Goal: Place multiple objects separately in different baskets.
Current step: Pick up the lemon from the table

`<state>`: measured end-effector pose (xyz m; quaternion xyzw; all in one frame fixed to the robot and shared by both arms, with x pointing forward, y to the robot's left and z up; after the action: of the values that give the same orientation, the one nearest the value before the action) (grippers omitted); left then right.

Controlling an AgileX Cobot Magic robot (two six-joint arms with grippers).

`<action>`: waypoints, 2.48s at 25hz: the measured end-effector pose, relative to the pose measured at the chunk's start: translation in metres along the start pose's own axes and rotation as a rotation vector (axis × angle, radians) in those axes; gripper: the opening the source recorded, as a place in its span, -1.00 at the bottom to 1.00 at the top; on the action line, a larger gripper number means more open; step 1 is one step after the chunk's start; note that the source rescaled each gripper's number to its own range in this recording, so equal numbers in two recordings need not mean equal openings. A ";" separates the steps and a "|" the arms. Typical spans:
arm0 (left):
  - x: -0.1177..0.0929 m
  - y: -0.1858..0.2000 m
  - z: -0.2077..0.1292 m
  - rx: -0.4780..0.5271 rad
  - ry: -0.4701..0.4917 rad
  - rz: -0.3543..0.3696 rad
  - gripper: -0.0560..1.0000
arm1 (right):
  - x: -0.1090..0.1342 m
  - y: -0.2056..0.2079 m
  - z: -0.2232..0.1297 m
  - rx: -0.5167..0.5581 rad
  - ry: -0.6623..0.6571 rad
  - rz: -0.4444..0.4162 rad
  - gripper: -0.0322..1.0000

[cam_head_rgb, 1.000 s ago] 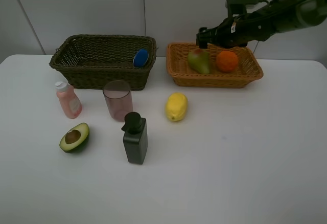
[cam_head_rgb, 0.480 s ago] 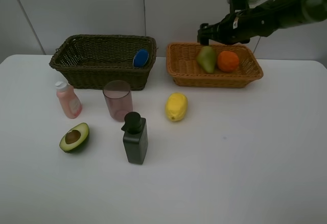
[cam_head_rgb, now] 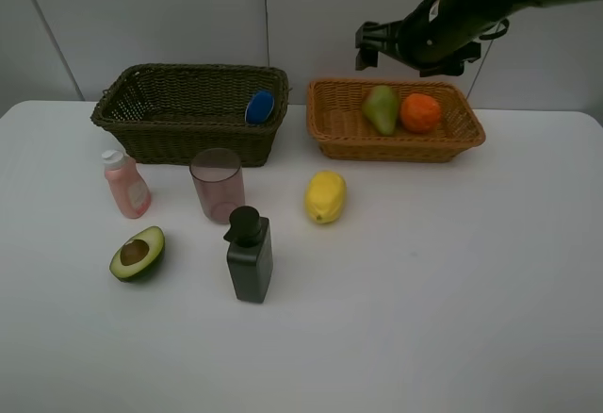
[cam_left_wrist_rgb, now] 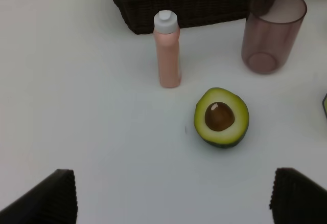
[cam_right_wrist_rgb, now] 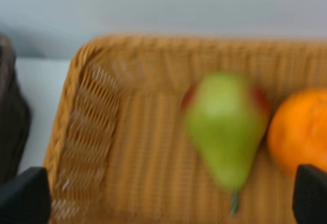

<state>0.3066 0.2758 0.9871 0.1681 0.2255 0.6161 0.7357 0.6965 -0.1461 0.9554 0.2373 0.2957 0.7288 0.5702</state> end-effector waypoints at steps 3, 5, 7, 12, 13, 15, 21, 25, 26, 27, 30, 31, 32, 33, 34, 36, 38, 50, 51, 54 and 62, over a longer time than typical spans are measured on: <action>0.000 0.000 0.000 0.000 0.000 0.000 1.00 | 0.013 0.009 -0.014 0.095 -0.057 0.024 1.00; 0.000 0.000 0.000 0.000 0.000 0.000 1.00 | 0.023 0.013 -0.022 0.142 -0.067 0.039 1.00; 0.000 0.000 0.000 0.000 0.000 0.000 1.00 | 0.034 0.015 -0.031 0.186 -0.059 0.050 1.00; 0.000 0.000 0.000 0.000 0.000 0.000 1.00 | 0.066 0.022 -0.043 0.235 -0.064 0.084 1.00; 0.000 0.000 0.000 0.000 0.000 0.000 1.00 | 0.071 0.022 -0.045 0.240 -0.073 0.088 1.00; 0.000 0.000 0.000 0.000 0.000 0.000 1.00 | 0.081 0.020 -0.050 0.258 -0.104 0.092 1.00; 0.000 0.000 0.000 0.000 0.000 0.000 1.00 | 0.092 -0.001 -0.082 0.374 -0.160 0.071 1.00; 0.000 0.000 0.000 0.000 0.000 0.000 1.00 | 0.096 -0.013 -0.098 0.430 -0.191 0.071 1.00; 0.000 0.000 0.000 0.000 0.000 0.000 1.00 | 0.096 -0.016 -0.101 0.440 -0.189 0.068 1.00; 0.000 0.000 0.000 0.000 0.000 0.000 1.00 | 0.097 -0.018 -0.105 0.450 -0.195 0.067 1.00; 0.000 0.000 0.000 0.000 0.000 0.000 1.00 | 0.098 -0.025 -0.112 0.470 -0.199 0.063 1.00; 0.000 0.000 0.000 0.000 0.000 0.000 1.00 | 0.098 -0.027 -0.115 0.477 -0.202 0.062 1.00; 0.000 0.000 0.000 0.000 0.000 0.000 1.00 | 0.098 -0.030 -0.118 0.485 -0.205 0.061 1.00; 0.000 0.000 0.000 0.000 0.000 0.000 1.00 | 0.099 -0.033 -0.120 0.491 -0.209 0.061 1.00; 0.000 0.000 0.000 0.000 0.000 0.000 1.00 | 0.100 -0.035 -0.124 0.501 -0.217 0.061 1.00; 0.000 0.000 0.000 0.000 0.000 0.000 1.00 | 0.101 -0.039 -0.128 0.514 -0.230 0.062 1.00; 0.000 0.000 0.000 0.000 0.000 0.000 1.00 | 0.102 -0.041 -0.130 0.516 -0.244 0.067 1.00; 0.000 0.000 0.000 0.000 0.000 0.000 1.00 | 0.104 -0.053 -0.144 0.547 -0.260 0.061 1.00; 0.000 0.000 0.000 0.000 0.000 0.000 1.00 | 0.104 -0.053 -0.144 0.547 -0.260 0.061 1.00; 0.000 0.000 0.000 0.000 0.000 0.000 1.00 | 0.104 -0.053 -0.144 0.547 -0.263 0.062 1.00; 0.000 0.000 0.000 0.000 0.000 0.000 1.00 | 0.106 -0.054 -0.143 0.542 -0.276 0.069 1.00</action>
<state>0.3066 0.2758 0.9871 0.1681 0.2255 0.6161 0.7357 0.6108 -0.0570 0.8169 0.4875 0.3910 0.6031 0.4958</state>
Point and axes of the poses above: a point on each arm's last joint axis where the gripper is mounted, y pointing back along that axis away from the gripper, x along the wrist's bending axis when the last joint is at zero, z = x × y, the point moved 8 cm from there along -y, pointing out along that axis toward the gripper, and after that the axes turned 7 degrees about y, right-handed, at the moved point
